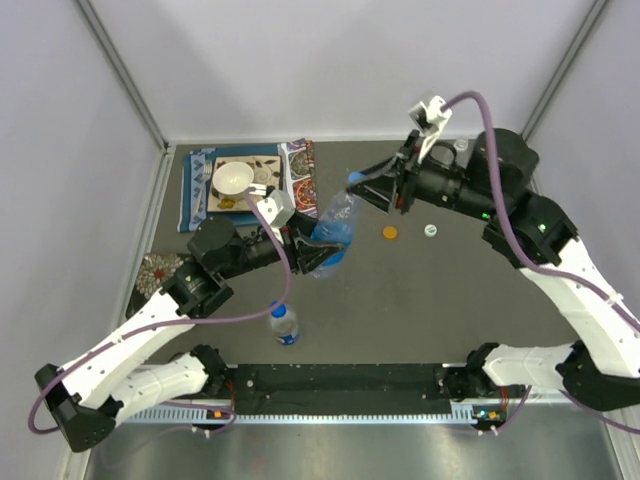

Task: Unscrew the bottle caps

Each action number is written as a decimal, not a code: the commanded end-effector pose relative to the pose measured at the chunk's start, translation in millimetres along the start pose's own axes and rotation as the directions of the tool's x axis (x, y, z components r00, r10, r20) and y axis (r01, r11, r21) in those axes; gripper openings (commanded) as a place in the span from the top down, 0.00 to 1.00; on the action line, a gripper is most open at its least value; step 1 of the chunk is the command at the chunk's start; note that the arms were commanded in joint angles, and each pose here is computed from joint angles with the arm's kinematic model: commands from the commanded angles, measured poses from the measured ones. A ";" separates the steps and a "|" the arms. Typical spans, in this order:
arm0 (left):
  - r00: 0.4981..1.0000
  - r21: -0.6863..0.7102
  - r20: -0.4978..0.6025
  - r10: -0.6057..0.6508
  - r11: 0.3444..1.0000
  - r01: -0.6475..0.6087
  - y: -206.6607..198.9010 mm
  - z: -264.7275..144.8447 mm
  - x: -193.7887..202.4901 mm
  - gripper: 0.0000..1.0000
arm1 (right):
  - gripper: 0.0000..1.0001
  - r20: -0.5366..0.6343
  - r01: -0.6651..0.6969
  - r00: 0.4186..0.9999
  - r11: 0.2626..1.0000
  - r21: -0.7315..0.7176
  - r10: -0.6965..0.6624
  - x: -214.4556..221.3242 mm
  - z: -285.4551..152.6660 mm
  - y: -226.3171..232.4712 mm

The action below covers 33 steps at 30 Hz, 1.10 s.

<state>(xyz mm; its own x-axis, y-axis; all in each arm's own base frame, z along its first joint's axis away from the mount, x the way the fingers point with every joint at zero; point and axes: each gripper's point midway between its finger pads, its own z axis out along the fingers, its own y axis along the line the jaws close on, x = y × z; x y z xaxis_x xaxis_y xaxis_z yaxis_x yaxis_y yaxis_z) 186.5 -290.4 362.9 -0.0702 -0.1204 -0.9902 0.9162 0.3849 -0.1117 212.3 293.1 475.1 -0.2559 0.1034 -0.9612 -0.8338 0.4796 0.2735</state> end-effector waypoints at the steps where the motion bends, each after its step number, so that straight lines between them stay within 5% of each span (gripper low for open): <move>1: 0.997 0.423 -0.009 -0.083 0.903 0.079 -72.7 -19.4 -24.6 0.69 | 1.00 0.047 0.219 0.975 0.927 -0.304 -0.215 -0.3 -29.2 52.6; 11: 0.992 0.539 -0.060 -0.112 0.833 0.126 -77.6 -30.8 -30.9 0.68 | 1.00 0.074 0.243 0.960 0.677 -0.695 -0.269 18.0 -85.4 118.3; 15: 0.991 0.545 -0.069 -0.118 0.827 0.136 -76.4 -29.4 -30.2 0.68 | 1.00 0.081 0.240 0.959 0.621 -0.746 -0.273 18.9 -96.9 126.6; 23: 0.990 0.512 -0.083 -0.116 0.847 0.142 -67.2 -24.6 -19.1 0.69 | 1.00 0.234 0.373 0.927 0.790 -0.487 -0.293 -32.9 -93.2 105.8; 28: 0.987 0.531 -0.103 -0.121 0.833 0.157 -69.1 -23.8 -16.1 0.69 | 1.00 0.254 0.387 0.922 0.737 -0.553 -0.294 -40.0 -104.2 121.6; 31: 0.989 0.506 -0.090 -0.114 0.850 0.144 -64.9 -22.2 -16.3 0.69 | 1.00 0.279 0.386 0.915 0.834 -0.395 -0.292 -54.5 -92.7 98.1; 33: 0.993 0.457 -0.068 -0.101 0.881 0.121 -57.5 -21.0 -16.9 0.71 | 1.00 0.278 0.314 0.918 0.946 -0.081 -0.281 -68.6 -75.1 41.6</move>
<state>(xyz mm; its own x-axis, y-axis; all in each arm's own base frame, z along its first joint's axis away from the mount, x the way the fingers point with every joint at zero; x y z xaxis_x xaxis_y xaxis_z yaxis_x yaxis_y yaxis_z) 118.3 -295.0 368.7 -0.2605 -0.0389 -0.9647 0.9543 -0.1621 -0.2511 94.6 262.3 534.3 0.0907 0.1351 -0.9867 -0.9959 0.0166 -0.0892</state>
